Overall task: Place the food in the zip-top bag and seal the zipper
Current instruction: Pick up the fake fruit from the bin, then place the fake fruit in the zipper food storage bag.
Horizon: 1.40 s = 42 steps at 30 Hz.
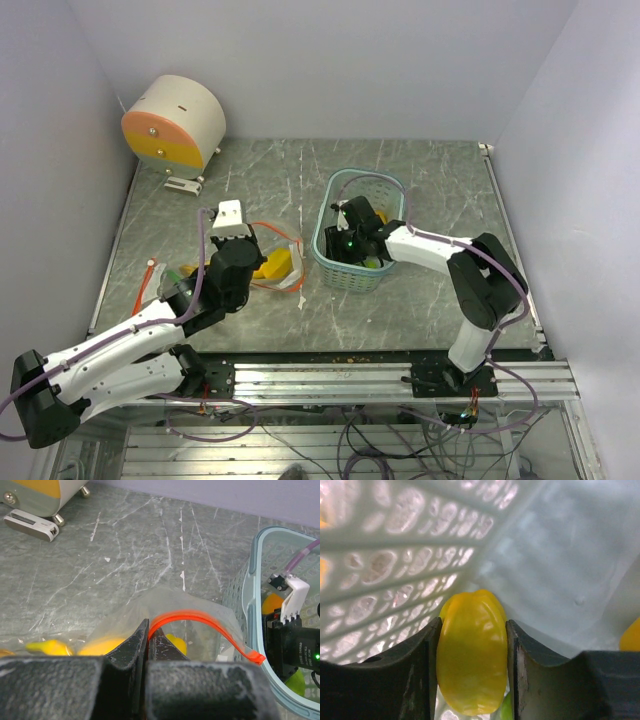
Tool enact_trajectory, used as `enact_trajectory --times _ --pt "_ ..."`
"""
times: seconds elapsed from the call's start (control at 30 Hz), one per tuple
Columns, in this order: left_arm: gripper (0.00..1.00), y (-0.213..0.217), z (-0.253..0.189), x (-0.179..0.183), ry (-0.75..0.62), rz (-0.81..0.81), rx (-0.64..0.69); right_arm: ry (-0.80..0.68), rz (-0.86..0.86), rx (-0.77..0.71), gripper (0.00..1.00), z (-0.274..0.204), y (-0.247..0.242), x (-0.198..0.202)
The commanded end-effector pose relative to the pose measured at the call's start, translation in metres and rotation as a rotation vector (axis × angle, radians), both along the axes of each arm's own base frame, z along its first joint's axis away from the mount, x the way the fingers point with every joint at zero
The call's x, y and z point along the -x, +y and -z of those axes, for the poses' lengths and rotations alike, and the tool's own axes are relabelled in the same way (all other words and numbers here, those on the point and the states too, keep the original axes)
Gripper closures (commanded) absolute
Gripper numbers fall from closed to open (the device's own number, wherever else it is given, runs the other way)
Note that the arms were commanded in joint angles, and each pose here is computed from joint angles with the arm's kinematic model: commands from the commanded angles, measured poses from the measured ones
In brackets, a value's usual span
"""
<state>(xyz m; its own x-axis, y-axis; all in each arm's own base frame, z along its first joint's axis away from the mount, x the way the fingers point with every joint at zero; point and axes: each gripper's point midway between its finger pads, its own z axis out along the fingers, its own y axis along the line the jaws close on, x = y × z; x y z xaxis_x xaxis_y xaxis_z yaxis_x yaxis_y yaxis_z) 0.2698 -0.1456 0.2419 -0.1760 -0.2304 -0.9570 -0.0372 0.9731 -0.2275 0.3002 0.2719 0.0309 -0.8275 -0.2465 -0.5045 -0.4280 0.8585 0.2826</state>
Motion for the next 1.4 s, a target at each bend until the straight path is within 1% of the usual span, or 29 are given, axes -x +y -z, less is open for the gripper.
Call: enact_trajectory --times 0.0,0.1,0.2,0.3,0.43,0.53,0.57,0.63,0.73,0.83,0.9,0.97,1.13,1.27,1.3,1.37 --pt "0.93 0.009 -0.002 0.001 -0.008 -0.032 -0.003 0.015 0.007 0.033 0.63 0.015 -0.006 -0.002" --pt "0.93 0.010 -0.003 0.002 -0.008 -0.033 -0.003 -0.027 0.026 0.034 0.67 -0.001 -0.008 -0.010" --pt "0.93 0.009 -0.004 0.001 -0.009 -0.030 -0.003 -0.098 0.054 0.010 0.71 -0.033 -0.008 -0.021" --pt "0.93 0.008 -0.004 0.001 -0.007 -0.029 -0.001 -0.192 0.101 -0.025 0.71 -0.074 -0.011 -0.029" --pt "0.93 0.006 -0.003 0.000 -0.006 -0.025 0.001 -0.331 0.187 -0.043 0.72 -0.127 -0.029 -0.038" --pt "0.93 0.005 -0.002 -0.001 -0.004 -0.023 0.002 -0.425 0.201 -0.083 0.72 -0.166 -0.036 -0.037" --pt "0.93 0.004 -0.001 -0.001 -0.003 -0.024 0.002 -0.445 0.184 -0.116 0.72 -0.180 -0.033 -0.034" --pt "0.93 0.002 0.000 -0.002 -0.002 -0.021 0.003 -0.471 0.099 -0.230 0.72 -0.208 -0.015 -0.020" --pt "0.93 0.001 0.000 -0.003 0.000 -0.019 0.003 -0.507 -0.072 -0.364 0.72 -0.234 0.024 0.015" --pt "0.93 -0.001 0.001 -0.004 0.005 -0.016 0.000 -0.545 -0.221 -0.428 0.72 -0.244 0.063 0.058" --pt "0.93 -0.002 0.000 -0.004 0.004 -0.015 0.002 -0.530 -0.297 -0.482 0.71 -0.244 0.084 0.080" --pt "0.93 -0.003 -0.001 -0.004 0.005 -0.011 0.004 -0.502 -0.316 -0.518 0.71 -0.238 0.097 0.086" --pt "0.93 -0.004 -0.003 -0.004 0.004 -0.007 0.010 -0.460 -0.319 -0.527 0.72 -0.220 0.121 0.082" --pt "0.93 -0.006 -0.003 -0.004 0.006 0.000 0.013 -0.497 -0.225 -0.514 0.69 -0.208 0.134 0.059" --pt "0.93 -0.007 -0.003 -0.004 0.007 0.004 0.013 -0.503 -0.207 -0.507 0.68 -0.206 0.138 0.053" --pt "0.93 -0.008 -0.005 -0.005 0.006 0.010 0.015 -0.499 -0.183 -0.478 0.60 -0.197 0.145 0.044"
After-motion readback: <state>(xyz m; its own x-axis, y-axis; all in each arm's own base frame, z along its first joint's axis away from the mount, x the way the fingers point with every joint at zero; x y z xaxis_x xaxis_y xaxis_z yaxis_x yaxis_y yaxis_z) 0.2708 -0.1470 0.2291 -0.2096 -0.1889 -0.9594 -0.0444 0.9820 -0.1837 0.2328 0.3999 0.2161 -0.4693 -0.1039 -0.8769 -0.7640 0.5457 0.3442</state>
